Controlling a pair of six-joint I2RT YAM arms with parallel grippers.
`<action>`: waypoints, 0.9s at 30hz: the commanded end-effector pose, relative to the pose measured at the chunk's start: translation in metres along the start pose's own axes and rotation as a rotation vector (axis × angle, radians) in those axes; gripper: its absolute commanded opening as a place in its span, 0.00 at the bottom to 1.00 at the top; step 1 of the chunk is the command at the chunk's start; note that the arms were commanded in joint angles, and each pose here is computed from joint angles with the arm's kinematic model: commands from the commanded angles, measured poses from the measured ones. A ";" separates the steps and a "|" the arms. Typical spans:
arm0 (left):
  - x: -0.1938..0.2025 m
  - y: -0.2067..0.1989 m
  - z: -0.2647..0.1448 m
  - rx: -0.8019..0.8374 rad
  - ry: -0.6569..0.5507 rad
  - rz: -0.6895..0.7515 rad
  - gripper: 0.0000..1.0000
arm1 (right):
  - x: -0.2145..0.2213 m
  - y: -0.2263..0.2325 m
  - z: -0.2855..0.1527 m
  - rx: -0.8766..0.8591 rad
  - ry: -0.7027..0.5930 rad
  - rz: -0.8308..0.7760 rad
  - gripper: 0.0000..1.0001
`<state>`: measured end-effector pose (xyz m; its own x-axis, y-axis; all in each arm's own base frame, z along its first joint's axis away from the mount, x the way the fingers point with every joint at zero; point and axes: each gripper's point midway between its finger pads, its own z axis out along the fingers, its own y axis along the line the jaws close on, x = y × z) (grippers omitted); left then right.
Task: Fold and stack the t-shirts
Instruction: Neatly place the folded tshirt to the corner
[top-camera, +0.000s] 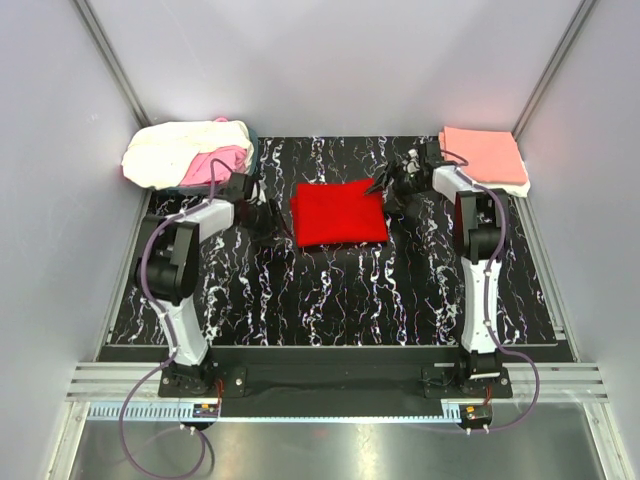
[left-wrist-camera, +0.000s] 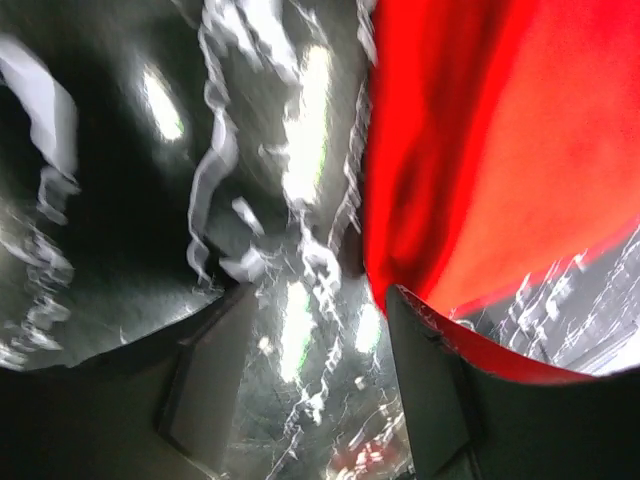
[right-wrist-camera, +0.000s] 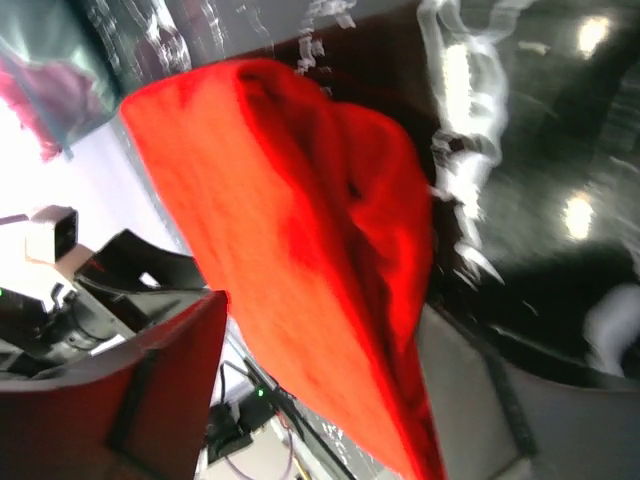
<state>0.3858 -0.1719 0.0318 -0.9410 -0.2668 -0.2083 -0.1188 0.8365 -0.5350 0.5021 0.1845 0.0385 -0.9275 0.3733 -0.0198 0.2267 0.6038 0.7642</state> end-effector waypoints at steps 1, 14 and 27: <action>0.000 -0.026 -0.022 0.103 -0.122 0.073 0.61 | 0.031 -0.018 0.046 -0.015 0.102 -0.020 0.77; 0.084 -0.013 -0.016 0.252 -0.122 0.147 0.55 | 0.006 0.034 0.004 -0.091 0.039 -0.100 0.00; 0.079 -0.018 -0.011 0.287 -0.175 0.166 0.47 | -0.104 0.014 -0.131 0.415 -0.336 -0.295 0.00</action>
<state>0.3014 -0.2001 0.0296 -0.8919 -0.2350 -0.3863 0.1066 0.7209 -0.6847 0.5669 0.1060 0.1201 -0.8571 0.3507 -0.3774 0.1058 0.8368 0.5373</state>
